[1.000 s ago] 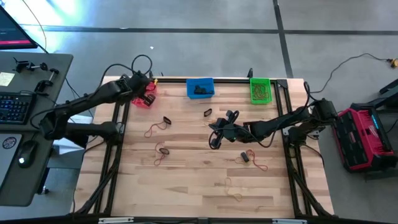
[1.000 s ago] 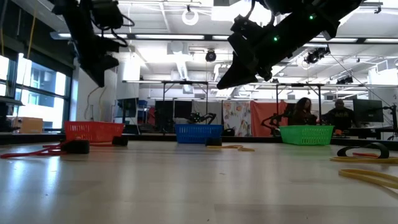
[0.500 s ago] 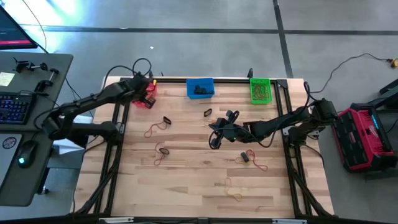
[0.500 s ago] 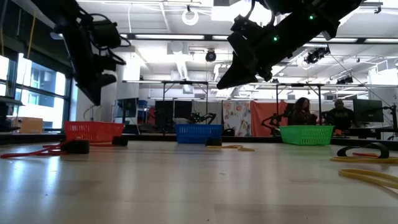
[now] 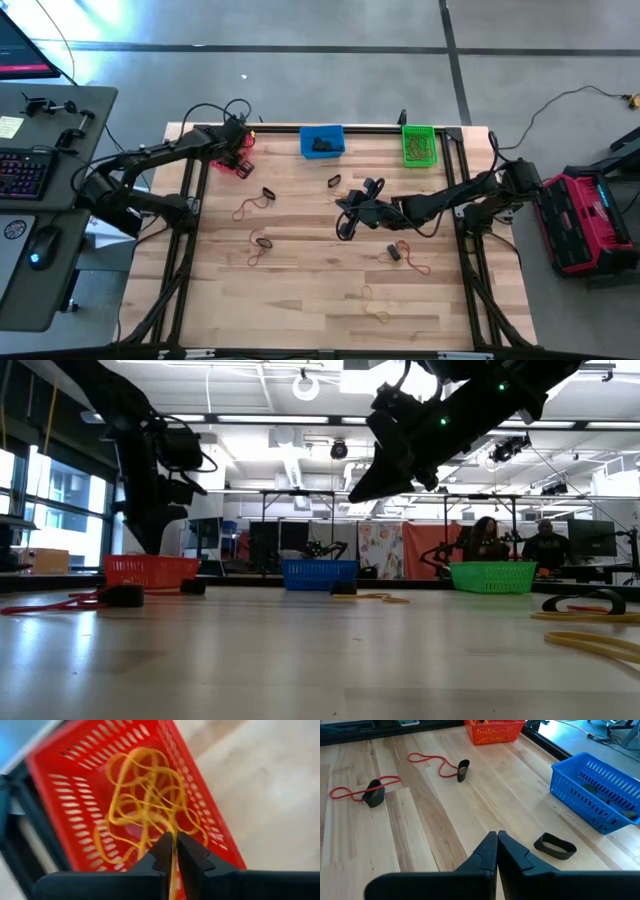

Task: Sort rubber bands into baskets
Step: Put the yellow rubber band into the red bin, then put the black rubber band into the blue bin

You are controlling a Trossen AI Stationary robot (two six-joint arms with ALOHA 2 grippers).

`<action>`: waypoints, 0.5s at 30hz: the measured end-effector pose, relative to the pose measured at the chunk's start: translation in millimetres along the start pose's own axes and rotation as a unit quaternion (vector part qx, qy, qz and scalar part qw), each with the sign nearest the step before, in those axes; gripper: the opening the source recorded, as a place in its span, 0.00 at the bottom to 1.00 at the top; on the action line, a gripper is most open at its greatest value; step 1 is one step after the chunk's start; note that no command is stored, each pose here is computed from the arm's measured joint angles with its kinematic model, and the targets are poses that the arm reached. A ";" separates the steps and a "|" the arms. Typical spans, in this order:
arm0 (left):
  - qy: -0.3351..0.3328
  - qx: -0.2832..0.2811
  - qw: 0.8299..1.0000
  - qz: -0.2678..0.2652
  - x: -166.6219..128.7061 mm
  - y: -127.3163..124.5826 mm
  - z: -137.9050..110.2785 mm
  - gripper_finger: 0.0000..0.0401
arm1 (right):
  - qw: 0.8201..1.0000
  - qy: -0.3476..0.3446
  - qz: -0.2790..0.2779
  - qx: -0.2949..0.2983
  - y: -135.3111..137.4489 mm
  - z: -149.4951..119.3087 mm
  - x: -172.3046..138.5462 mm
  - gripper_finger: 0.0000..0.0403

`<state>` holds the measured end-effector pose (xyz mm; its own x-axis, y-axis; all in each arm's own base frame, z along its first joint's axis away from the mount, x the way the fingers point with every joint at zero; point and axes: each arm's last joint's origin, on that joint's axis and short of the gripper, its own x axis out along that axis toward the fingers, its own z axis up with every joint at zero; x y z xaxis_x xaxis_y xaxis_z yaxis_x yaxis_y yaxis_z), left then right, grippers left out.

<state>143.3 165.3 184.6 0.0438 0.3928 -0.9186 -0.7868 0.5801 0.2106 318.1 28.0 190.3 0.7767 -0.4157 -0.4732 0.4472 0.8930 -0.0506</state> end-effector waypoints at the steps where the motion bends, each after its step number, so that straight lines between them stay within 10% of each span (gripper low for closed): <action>1: 0.004 0.003 1.000 -0.004 0.8 -0.5 -0.4 0.07 | 1.000 0.000 0.000 0.000 0.0 0.1 0.0 0.00; 15: -0.021 0.013 1.000 0.014 -11.7 0.2 -2.2 0.27 | 0.997 0.009 0.012 0.081 -5.8 1.2 3.9 0.00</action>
<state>141.2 159.3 194.7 0.0473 0.4385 -0.8975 -0.7718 0.5864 0.2459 319.1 21.0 189.8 0.7809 -0.3904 -0.4877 0.4956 0.8624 0.1031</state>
